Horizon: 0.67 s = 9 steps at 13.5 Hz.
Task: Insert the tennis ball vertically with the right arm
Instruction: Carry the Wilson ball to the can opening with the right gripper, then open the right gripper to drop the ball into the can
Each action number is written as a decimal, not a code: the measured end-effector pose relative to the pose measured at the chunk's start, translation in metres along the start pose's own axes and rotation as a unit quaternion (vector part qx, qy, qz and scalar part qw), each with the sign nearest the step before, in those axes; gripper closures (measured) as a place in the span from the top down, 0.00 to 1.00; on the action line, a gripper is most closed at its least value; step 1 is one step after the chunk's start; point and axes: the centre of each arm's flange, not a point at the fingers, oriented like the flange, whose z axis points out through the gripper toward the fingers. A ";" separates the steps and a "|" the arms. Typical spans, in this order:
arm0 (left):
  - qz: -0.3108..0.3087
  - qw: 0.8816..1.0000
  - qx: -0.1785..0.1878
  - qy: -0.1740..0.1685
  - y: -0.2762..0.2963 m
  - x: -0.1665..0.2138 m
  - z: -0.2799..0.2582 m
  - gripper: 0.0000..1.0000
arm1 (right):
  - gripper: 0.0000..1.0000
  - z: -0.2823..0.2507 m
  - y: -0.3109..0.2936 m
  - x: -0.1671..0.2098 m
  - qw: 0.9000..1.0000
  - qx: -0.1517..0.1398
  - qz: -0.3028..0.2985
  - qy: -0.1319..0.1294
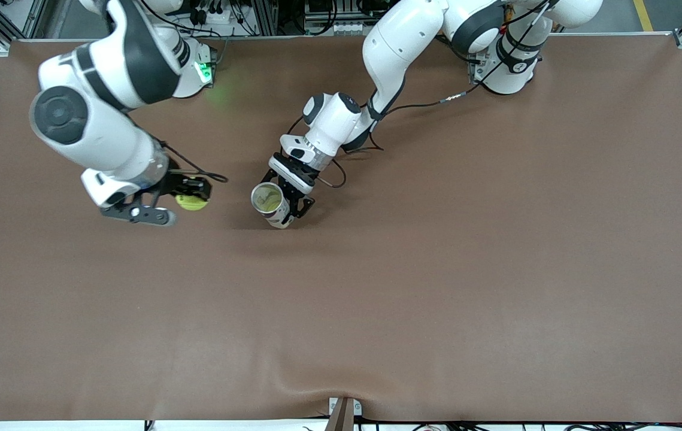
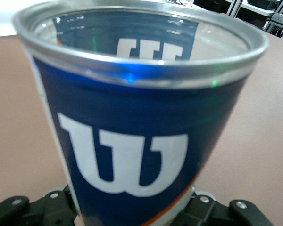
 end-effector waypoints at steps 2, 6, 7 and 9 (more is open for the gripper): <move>0.000 1.000 0.000 0.000 0.000 0.000 0.000 0.78 | 0.65 0.005 -0.027 -0.013 1.000 0.006 0.018 0.008; 0.000 1.000 0.000 0.000 0.000 0.000 0.000 0.78 | 0.65 0.026 -0.074 -0.034 0.998 0.018 0.052 0.015; 0.000 1.000 0.000 0.000 0.000 0.000 0.000 0.78 | 0.65 0.033 -0.082 -0.038 0.998 0.018 0.056 0.013; 0.000 1.000 0.000 0.000 0.000 0.000 0.000 0.78 | 0.65 0.046 -0.089 -0.040 0.998 0.015 0.057 0.007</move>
